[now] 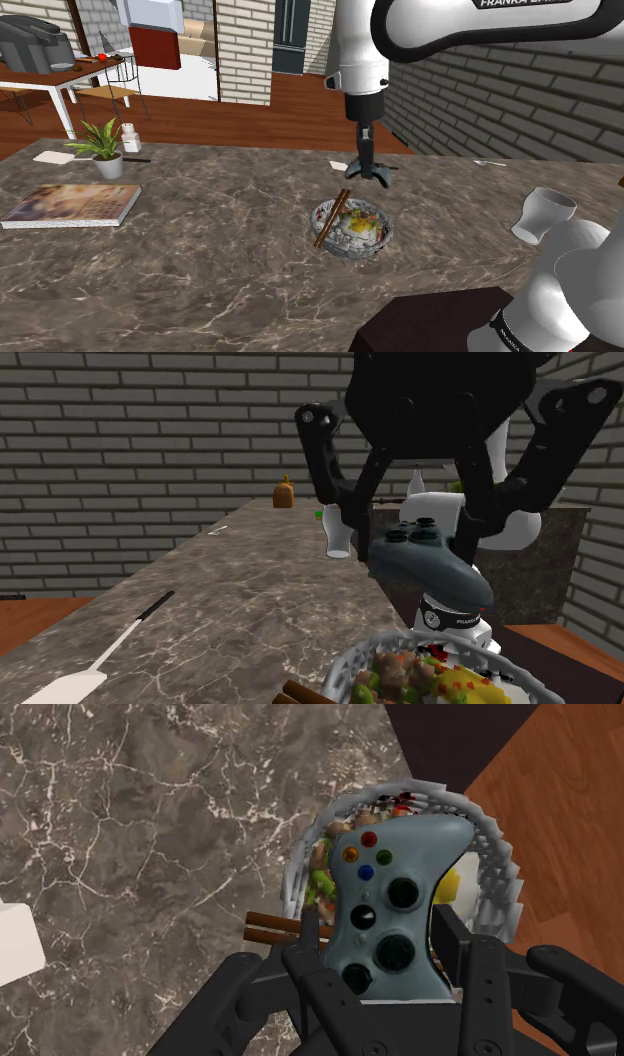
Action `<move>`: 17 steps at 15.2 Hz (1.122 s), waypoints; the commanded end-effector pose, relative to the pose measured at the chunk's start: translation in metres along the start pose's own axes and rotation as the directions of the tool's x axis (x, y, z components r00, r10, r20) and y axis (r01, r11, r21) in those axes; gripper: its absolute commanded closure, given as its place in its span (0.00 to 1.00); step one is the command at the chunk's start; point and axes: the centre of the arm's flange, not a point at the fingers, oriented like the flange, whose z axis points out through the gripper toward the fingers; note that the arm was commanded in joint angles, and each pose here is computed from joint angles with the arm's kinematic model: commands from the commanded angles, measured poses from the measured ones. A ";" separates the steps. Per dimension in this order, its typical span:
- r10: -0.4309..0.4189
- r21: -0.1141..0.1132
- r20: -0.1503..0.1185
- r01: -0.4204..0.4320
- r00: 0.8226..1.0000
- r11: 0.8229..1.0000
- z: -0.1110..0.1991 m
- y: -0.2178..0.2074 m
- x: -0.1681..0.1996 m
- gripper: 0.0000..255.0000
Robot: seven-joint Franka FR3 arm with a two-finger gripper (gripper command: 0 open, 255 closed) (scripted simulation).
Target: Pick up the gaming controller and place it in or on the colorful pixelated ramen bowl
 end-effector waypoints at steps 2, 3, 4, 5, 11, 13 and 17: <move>0.001 0.000 0.000 -0.001 1.000 1.000 0.004 -0.025 0.011 1.00; 0.001 0.000 0.000 -0.001 1.000 1.000 0.009 -0.025 0.013 1.00; 0.001 0.000 0.000 -0.001 1.000 1.000 0.014 -0.025 0.014 1.00; 0.001 0.000 0.000 -0.001 1.000 1.000 0.019 -0.025 0.016 1.00; 0.001 0.000 0.000 -0.001 1.000 1.000 0.049 -0.025 0.024 1.00; 0.001 0.000 0.000 -0.001 1.000 1.000 0.060 -0.025 0.027 1.00; 0.001 0.000 0.000 -0.001 1.000 1.000 0.078 -0.024 0.032 1.00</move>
